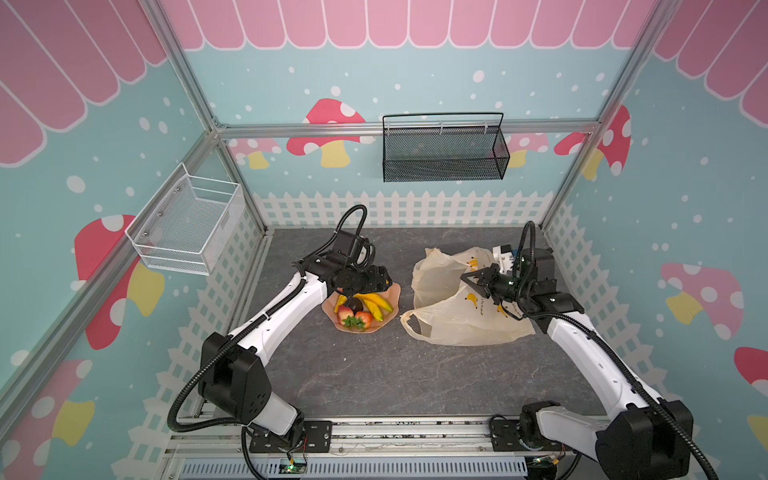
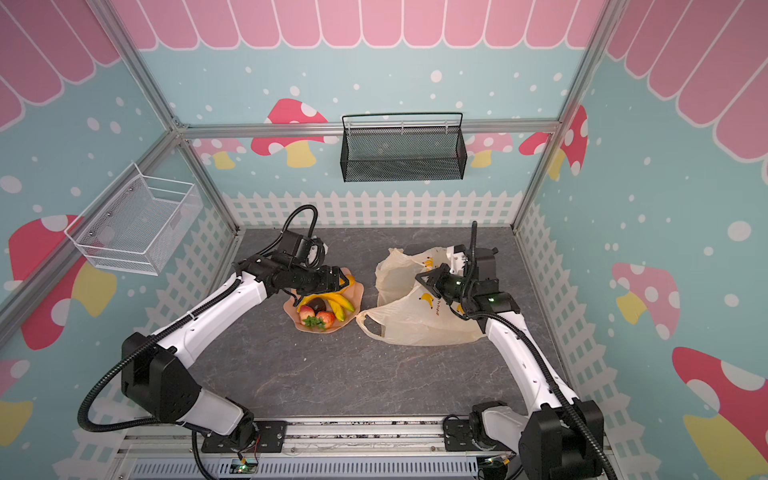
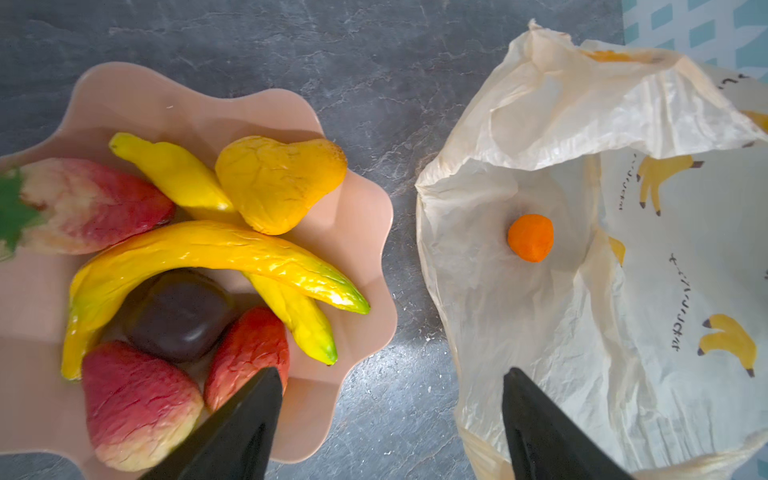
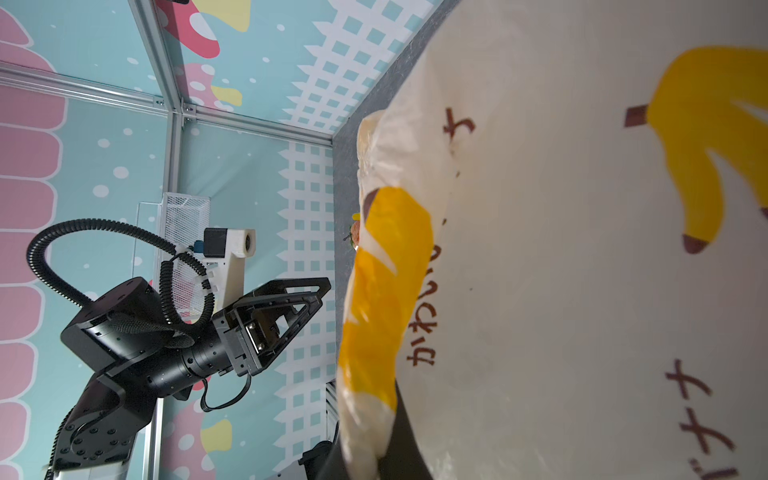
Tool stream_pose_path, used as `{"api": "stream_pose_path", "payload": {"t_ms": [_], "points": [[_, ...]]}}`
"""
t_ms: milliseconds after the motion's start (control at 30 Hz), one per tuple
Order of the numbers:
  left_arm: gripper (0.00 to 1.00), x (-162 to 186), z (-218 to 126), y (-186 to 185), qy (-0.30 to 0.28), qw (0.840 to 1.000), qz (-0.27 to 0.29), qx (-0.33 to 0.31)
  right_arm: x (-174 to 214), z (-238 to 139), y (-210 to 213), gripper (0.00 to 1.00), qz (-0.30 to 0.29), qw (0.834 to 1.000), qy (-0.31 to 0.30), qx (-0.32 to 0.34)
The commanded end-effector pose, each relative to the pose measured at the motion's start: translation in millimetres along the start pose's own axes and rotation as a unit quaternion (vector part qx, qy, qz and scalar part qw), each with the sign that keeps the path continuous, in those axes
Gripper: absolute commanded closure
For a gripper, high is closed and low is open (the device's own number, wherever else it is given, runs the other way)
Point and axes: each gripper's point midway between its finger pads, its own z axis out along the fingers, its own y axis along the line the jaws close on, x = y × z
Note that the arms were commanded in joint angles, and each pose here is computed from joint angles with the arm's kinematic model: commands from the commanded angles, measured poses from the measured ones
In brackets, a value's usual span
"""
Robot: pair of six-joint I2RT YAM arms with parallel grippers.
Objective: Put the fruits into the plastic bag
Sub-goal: 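Withdraw the left gripper from the bag back over the fruit bowl, then lower the left gripper into the bowl and grasp the yellow banana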
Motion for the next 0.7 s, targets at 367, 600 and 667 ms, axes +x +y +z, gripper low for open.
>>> {"api": "stream_pose_path", "payload": {"t_ms": [367, 600, 667], "points": [[0.2, 10, 19, 32, 0.029, 0.974, -0.222, -0.025, -3, -4, 5, 1.0, -0.01, 1.0, -0.008, -0.003], [0.25, 17, 39, 36, 0.051, 0.947, -0.316, -0.036, -3, -6, 5, 1.0, -0.013, 1.0, -0.013, 0.0], [0.32, 17, 44, 39, 0.054, 0.94, -0.333, -0.044, -3, -6, 4, 1.0, -0.013, 1.0, -0.014, 0.0]]}}
